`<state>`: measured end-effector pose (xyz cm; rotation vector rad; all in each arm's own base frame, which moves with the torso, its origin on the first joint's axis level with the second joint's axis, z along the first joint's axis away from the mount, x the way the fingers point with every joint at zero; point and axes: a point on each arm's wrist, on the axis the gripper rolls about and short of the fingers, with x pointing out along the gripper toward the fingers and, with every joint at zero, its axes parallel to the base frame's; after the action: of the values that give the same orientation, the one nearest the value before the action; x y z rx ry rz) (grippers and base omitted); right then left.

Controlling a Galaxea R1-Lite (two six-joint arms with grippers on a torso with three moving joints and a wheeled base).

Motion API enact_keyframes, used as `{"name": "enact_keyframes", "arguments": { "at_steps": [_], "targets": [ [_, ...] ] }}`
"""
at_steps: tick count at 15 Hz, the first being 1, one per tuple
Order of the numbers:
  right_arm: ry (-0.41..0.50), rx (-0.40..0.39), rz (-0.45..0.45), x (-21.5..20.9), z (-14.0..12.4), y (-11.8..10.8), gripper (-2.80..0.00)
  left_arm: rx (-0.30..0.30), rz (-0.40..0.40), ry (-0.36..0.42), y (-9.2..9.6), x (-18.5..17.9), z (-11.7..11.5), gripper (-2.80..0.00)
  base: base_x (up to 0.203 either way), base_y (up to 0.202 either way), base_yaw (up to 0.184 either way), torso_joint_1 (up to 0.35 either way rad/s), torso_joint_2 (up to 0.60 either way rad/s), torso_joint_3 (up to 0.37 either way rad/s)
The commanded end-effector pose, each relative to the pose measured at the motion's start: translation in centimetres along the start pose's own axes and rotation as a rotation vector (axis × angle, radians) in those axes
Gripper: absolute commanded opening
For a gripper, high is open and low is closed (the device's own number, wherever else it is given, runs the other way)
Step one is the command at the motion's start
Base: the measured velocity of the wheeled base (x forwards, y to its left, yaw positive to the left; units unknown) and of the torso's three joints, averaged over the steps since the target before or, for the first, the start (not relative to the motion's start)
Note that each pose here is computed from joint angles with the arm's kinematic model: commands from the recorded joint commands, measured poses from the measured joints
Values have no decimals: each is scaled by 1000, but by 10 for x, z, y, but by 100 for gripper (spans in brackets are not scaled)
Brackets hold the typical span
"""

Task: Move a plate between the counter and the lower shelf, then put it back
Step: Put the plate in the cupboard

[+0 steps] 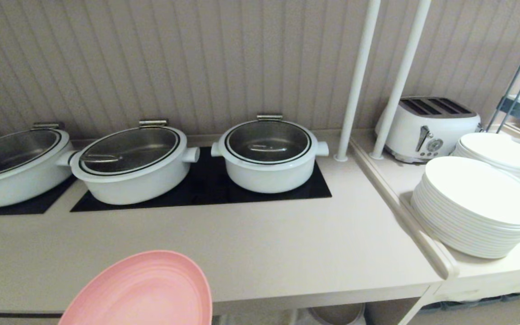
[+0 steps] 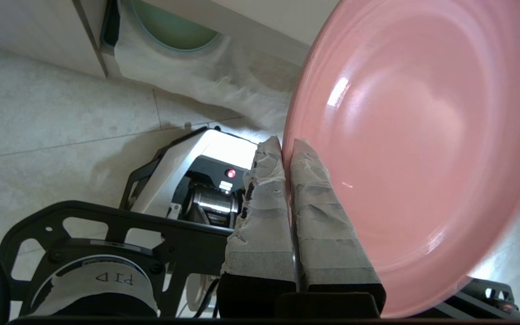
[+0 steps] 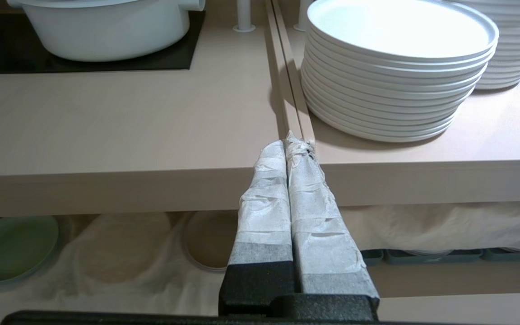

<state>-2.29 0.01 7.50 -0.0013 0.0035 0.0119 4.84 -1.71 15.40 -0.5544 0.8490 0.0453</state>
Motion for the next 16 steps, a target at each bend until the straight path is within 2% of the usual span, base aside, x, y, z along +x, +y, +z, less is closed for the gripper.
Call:
{"name": "enact_keyframes", "arguments": {
  "at_steps": [1,13,16],
  "targets": [
    [1,0,0,0,0,0,-280,-5,-6,-6,0,-2,0,-280,0,0,0,0,0,0],
    [1,0,0,0,0,0,-280,2,-27,-27,4,-10,-3,-280,0,0,0,0,0,0],
    [1,0,0,0,0,0,-280,39,-25,-27,6,-12,-4,-280,0,0,0,0,0,0]
  ]
}}
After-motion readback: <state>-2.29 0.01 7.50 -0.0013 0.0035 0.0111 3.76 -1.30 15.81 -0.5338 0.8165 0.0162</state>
